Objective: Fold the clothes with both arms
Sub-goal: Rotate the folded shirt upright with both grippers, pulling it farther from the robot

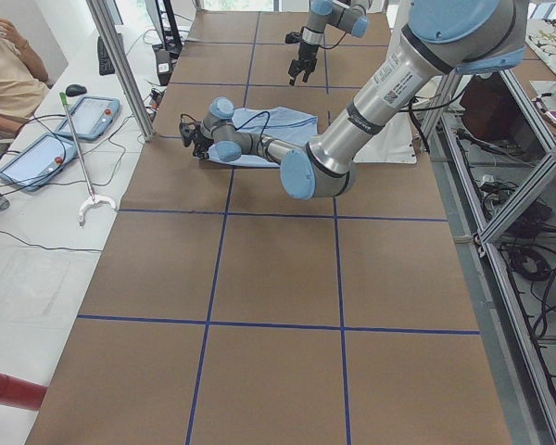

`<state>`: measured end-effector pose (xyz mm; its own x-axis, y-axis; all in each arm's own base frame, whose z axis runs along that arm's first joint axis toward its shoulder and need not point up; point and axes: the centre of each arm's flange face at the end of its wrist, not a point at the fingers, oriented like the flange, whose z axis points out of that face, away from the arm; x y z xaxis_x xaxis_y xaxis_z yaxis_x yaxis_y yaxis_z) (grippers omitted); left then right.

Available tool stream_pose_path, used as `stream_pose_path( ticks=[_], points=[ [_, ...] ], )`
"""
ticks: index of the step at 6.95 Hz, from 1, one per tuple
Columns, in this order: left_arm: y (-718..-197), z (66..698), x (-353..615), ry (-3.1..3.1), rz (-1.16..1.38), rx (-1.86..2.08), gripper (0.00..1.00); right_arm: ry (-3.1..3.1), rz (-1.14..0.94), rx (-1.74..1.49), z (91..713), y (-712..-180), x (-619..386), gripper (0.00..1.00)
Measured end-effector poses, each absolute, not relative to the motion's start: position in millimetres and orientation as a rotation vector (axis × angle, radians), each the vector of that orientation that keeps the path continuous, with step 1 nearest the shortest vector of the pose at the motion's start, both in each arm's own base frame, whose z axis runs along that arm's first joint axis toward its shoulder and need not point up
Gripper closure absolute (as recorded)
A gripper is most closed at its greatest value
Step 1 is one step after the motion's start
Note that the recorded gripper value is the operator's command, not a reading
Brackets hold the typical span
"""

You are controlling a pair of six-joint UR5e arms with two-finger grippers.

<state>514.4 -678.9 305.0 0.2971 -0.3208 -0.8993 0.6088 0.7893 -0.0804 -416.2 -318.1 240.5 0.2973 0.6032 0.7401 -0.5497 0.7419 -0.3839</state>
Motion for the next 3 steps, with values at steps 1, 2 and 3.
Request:
stream_pose_path(
  ticks=[1,2,3],
  points=[
    [-682.6,306.6,515.6,1.111,-0.632,0.308,0.98,-1.018,0.776,-0.043,236.0,-322.8,-420.8,0.00],
    [-686.4,308.7,515.0,1.109,-0.633,0.313,0.86,-1.016,0.779,-0.035,235.1,-325.4,-424.3,0.00],
    [-691.8,313.5,511.2,1.102,-0.633,0.327,0.48,-1.004,0.778,-0.033,238.0,-326.9,-428.8,0.00]
  ],
)
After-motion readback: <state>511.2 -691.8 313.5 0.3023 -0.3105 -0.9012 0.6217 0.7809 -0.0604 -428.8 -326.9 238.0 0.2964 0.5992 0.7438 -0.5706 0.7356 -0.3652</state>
